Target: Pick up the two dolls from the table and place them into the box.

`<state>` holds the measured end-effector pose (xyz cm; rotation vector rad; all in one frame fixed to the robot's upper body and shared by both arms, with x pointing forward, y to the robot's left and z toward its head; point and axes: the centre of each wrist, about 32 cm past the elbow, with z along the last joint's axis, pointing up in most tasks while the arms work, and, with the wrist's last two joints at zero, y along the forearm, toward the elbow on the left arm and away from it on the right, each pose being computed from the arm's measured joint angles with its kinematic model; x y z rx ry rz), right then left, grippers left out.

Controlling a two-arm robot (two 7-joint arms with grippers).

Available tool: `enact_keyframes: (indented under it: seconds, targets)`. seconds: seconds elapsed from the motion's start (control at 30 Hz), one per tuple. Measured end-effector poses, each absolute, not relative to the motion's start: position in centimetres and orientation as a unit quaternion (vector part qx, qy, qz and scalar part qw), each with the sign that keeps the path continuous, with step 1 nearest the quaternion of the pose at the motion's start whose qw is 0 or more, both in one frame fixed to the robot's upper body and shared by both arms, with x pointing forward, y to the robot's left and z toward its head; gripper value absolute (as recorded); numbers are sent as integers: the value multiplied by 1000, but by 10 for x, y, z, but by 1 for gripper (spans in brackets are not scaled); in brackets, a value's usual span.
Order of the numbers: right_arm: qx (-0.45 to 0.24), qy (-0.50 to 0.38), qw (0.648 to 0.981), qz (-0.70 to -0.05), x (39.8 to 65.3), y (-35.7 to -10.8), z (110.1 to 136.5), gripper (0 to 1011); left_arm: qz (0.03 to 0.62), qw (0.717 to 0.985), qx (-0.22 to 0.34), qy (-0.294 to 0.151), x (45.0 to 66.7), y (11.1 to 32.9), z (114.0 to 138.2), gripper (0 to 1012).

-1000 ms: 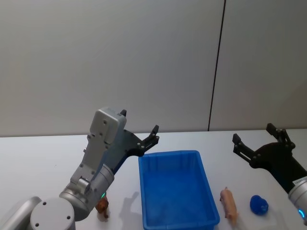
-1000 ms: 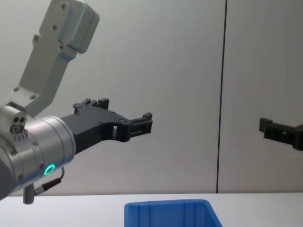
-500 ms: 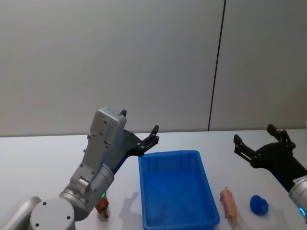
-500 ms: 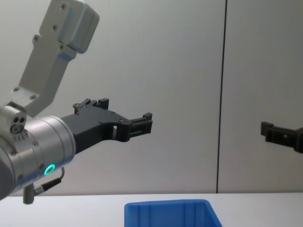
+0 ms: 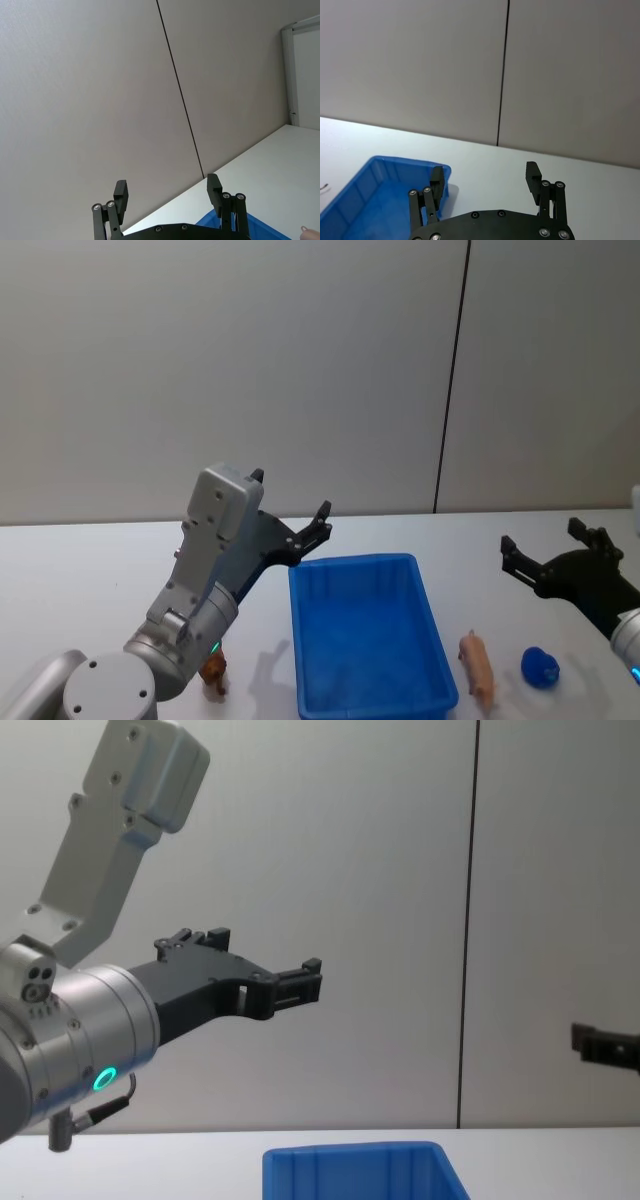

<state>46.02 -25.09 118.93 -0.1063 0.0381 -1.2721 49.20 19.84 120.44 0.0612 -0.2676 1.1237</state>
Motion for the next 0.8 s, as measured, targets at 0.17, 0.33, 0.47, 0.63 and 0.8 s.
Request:
enact_keyframes:
  seconds: [0.17,0.33,0.47,0.63,0.8]
  targets:
    - [-72,38,795,-601,468,-257,1186,1001,531,837,29,-126,492,198,1204,1001]
    - [-90,54,787,-608,476,-263,1183,1001,531,837,29,-126,492,198,1204,1001]
    - [-108,72,780,-613,484,-268,1177,1001,531,837,29,-126,492,198,1204,1001]
    - [-127,91,773,-615,492,-272,1171,1001,531,837,29,-126,492,198,1204,1001]
    - [-147,114,766,-615,499,-276,1162,1001,531,837,29,-126,492,198,1204,1001]
